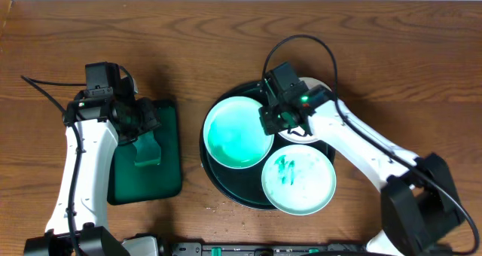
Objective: Clean dirty plates on tray and stack at the side
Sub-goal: 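Lift the cleaned plate by its rim with the right gripper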
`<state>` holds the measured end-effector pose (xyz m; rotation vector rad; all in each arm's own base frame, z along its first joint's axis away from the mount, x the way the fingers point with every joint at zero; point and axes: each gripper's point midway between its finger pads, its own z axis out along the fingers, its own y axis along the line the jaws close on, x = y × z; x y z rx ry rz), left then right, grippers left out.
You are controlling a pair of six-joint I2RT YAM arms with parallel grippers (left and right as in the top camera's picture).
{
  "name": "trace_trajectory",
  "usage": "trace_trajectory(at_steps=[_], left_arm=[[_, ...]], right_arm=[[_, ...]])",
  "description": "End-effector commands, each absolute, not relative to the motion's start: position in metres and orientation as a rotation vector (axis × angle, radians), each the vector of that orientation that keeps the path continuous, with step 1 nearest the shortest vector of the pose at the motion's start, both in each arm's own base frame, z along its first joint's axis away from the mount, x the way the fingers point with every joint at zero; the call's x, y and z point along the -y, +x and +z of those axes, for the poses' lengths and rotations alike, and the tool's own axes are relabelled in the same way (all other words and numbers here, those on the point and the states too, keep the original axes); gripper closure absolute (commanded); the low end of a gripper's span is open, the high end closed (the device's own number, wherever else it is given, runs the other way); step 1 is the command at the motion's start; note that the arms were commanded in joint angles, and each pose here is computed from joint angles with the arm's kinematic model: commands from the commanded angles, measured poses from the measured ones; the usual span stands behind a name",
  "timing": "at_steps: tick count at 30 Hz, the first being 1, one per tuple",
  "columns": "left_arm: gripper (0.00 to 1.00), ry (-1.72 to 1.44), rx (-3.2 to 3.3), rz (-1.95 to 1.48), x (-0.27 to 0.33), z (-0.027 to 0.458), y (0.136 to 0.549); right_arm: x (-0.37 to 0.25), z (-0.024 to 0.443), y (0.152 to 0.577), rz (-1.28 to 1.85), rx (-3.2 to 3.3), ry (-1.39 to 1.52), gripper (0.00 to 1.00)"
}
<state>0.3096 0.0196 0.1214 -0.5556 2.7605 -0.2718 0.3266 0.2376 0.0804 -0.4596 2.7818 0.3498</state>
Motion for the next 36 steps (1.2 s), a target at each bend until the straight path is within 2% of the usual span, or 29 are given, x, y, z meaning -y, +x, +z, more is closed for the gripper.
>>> trace_trajectory(at_steps=[1, 10, 18, 20, 22, 24, 29, 36], left_arm=[[0.50, -0.554, -2.735, -0.280, -0.019, 0.131, 0.314], [0.49, -0.557, -2.741, -0.280, -0.020, 0.129, 0.314], [0.48, -0.560, -2.753, -0.280, -0.020, 0.125, 0.314], [0.44, -0.561, -2.756, -0.280, -0.020, 0.124, 0.314], [0.44, -0.563, -2.761, -0.280, -0.020, 0.123, 0.314], [0.51, -0.564, -2.766, -0.280, -0.020, 0.121, 0.314], [0.52, -0.572, -2.786, -0.280, -0.020, 0.115, 0.315], [0.52, -0.577, -2.803, -0.281, -0.020, 0.110, 0.315]], right_arm=[[-0.226, 0.088, 0.330, 0.236, -2.749, -0.468, 0.99], [-0.208, 0.099, 0.337, 0.092, -2.701, -0.462, 0.99], [-0.185, 0.142, 0.354, -0.089, -2.544, -0.475, 0.99], [-0.181, 0.156, 0.357, -0.117, -2.500, -0.482, 0.99], [-0.178, 0.166, 0.358, -0.142, -2.464, -0.521, 0.99], [-0.171, 0.176, 0.359, -0.194, -2.428, -0.535, 0.99], [-0.158, 0.198, 0.361, -0.400, -2.320, -0.626, 0.99], [-0.170, 0.226, 0.358, -0.725, -2.100, -0.849, 0.99]])
